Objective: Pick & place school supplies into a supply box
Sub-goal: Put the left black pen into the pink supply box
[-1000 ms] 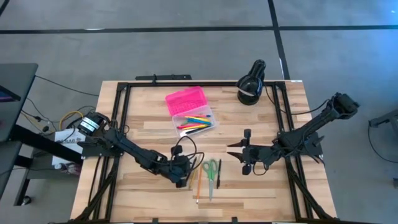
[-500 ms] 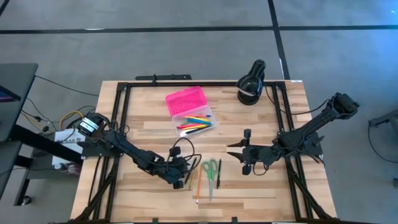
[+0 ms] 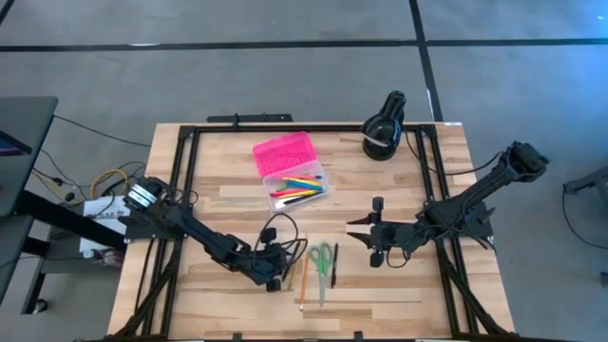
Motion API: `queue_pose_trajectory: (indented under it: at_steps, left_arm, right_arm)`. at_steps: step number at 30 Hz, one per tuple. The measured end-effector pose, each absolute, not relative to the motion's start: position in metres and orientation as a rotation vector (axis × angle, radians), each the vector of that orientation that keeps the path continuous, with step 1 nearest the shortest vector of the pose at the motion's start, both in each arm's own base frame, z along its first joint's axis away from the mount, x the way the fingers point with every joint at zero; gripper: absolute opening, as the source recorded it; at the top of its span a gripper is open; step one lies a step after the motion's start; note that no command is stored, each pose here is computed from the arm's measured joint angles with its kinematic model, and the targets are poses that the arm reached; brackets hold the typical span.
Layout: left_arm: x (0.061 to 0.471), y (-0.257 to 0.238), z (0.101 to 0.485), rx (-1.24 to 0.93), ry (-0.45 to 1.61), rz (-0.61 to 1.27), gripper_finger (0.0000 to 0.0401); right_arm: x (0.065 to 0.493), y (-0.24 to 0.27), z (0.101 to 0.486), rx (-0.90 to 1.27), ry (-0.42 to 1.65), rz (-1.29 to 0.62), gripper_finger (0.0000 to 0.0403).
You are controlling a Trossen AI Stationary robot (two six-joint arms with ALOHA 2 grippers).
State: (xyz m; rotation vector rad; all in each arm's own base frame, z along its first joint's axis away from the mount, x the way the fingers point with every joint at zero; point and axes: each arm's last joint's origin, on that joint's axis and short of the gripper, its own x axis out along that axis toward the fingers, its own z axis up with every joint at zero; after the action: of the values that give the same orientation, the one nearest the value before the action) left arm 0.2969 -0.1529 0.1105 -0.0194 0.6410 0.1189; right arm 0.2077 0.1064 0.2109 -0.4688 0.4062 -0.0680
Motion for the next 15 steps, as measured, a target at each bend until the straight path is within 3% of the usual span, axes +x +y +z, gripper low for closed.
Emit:
queue_pose_trajectory:
  at_steps: [15]
  left_arm:
    - [0.3034,-0.1550,0.0988,0.016,0.645,0.166,0.0116]
  right_arm:
    - [0.2077,0.1064,0.2109,-0.461,0.407,-0.069,0.0118]
